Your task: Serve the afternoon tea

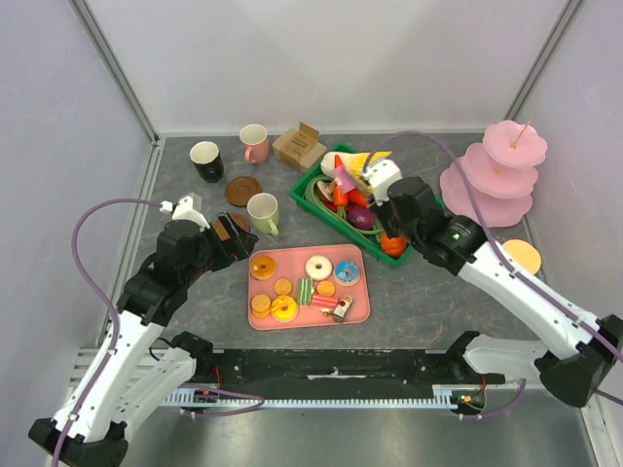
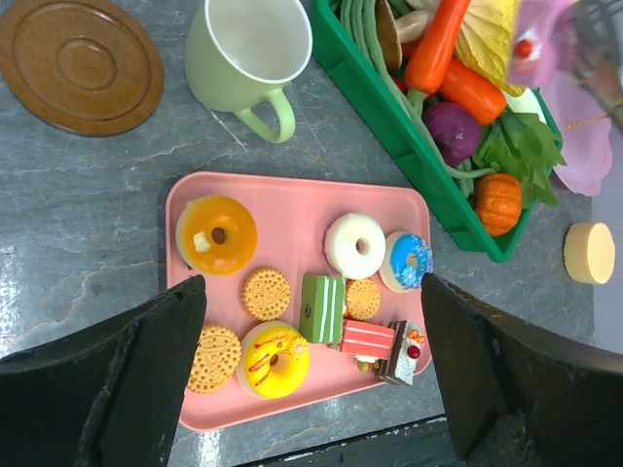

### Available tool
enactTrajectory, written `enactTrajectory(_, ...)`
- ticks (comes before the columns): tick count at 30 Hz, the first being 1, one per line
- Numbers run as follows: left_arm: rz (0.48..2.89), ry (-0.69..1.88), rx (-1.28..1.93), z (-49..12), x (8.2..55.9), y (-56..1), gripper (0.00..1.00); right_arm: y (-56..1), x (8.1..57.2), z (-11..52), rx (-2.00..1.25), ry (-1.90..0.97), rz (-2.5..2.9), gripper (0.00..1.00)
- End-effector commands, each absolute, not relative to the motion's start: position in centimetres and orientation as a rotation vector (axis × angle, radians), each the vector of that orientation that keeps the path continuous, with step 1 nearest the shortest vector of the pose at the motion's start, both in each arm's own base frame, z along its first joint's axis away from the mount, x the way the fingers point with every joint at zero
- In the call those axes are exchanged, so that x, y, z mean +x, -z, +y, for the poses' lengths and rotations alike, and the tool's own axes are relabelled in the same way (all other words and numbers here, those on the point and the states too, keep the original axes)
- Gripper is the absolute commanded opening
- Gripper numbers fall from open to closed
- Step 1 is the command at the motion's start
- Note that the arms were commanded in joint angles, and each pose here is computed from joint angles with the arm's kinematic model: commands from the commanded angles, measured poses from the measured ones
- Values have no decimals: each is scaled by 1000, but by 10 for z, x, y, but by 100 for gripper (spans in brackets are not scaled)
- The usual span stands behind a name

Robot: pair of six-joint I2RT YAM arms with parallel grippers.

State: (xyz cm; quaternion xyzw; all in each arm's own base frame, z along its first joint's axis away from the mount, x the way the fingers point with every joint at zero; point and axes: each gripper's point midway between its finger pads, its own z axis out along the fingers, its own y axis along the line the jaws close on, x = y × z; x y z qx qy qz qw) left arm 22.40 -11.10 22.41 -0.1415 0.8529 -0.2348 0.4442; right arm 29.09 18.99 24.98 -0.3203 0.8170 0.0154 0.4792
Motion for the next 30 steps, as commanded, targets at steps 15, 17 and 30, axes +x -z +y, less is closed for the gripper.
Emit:
enactTrajectory(15, 2077, 660, -322, -128, 242, -225, 97, -259, 385, 11, 109, 530, 2069, 0)
enactTrajectory(17, 2085, 655, -321, -128, 243, -223, 97, -254, 394, 8, 110, 545, 2079, 0)
enactTrajectory(30, 2107, 658, -311, -132, 244, -217, 97, -210, 435, -9, 99, 633, 2179, 2)
